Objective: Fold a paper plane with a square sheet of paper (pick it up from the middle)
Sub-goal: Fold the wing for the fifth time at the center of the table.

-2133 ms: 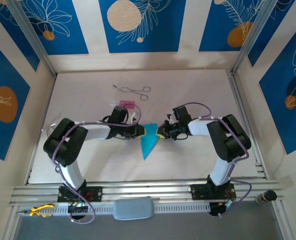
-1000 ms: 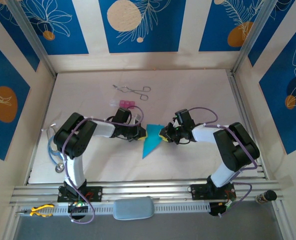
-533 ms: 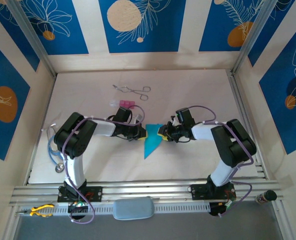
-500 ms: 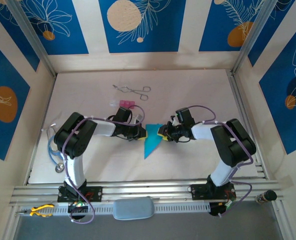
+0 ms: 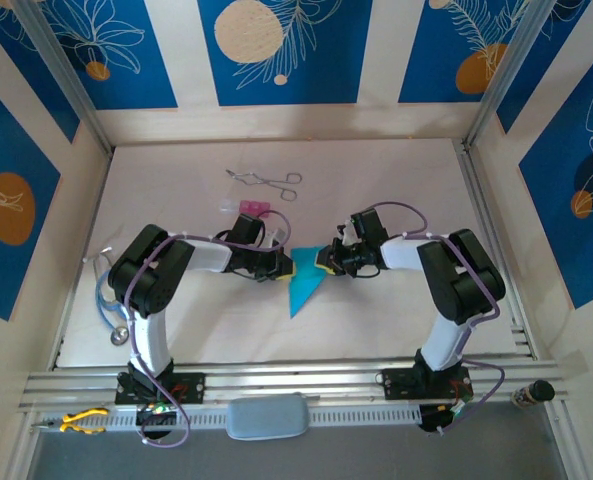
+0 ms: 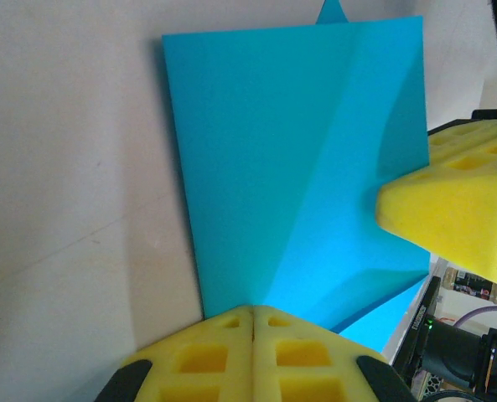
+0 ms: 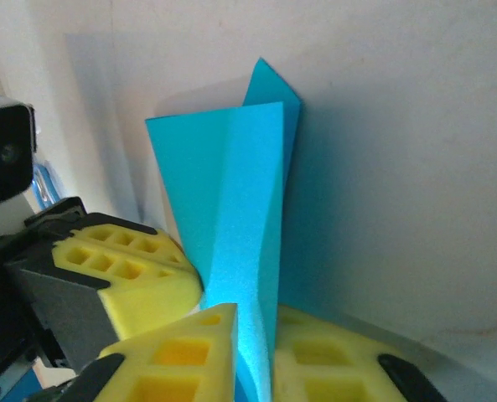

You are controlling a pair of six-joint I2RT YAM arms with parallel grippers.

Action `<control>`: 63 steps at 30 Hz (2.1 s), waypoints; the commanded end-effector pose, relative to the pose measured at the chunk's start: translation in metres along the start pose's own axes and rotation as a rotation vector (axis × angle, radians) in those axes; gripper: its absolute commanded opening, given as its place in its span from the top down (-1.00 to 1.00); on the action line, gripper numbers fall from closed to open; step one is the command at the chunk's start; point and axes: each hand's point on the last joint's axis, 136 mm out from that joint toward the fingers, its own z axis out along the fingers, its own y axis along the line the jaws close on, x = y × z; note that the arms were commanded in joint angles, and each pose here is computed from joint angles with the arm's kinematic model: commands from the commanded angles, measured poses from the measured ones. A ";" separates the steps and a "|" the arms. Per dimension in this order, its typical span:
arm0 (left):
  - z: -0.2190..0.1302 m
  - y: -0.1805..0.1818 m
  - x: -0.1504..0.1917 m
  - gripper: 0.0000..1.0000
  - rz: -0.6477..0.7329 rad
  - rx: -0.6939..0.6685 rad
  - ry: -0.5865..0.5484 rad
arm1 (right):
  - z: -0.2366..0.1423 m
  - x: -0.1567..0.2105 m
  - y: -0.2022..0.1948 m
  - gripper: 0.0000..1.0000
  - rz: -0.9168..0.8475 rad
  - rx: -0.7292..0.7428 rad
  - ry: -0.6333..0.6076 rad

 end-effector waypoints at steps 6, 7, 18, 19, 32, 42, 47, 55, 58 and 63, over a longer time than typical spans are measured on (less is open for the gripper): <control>-0.011 -0.010 0.000 0.77 0.023 -0.018 -0.021 | -0.008 -0.001 0.004 0.94 0.011 -0.010 -0.006; -0.015 -0.014 -0.001 0.73 0.032 -0.016 -0.034 | -0.009 -0.001 0.004 0.94 0.025 -0.009 -0.014; -0.045 -0.039 -0.008 0.47 0.160 -0.048 -0.147 | -0.021 -0.001 -0.004 0.97 0.203 0.004 -0.134; -0.047 -0.041 -0.007 0.46 0.185 -0.057 -0.153 | -0.023 0.000 -0.003 0.97 0.209 0.005 -0.145; -0.048 -0.060 0.019 0.48 0.488 -0.251 -0.228 | -0.029 0.007 -0.009 0.98 0.296 0.017 -0.195; -0.057 -0.079 0.041 0.37 0.754 -0.238 -0.336 | -0.027 0.009 -0.004 0.98 0.281 0.027 -0.194; -0.049 -0.086 0.055 0.34 0.867 -0.229 -0.337 | -0.025 0.010 -0.003 0.98 0.285 0.031 -0.190; -0.037 -0.086 0.074 0.13 0.995 -0.265 -0.306 | -0.024 0.009 -0.002 0.98 0.311 0.027 -0.200; -0.031 -0.089 0.083 0.02 1.028 -0.244 -0.277 | -0.024 0.010 -0.001 0.98 0.310 0.029 -0.198; -0.021 -0.080 0.089 -0.05 1.061 -0.301 -0.228 | -0.025 0.010 0.000 0.98 0.308 0.027 -0.200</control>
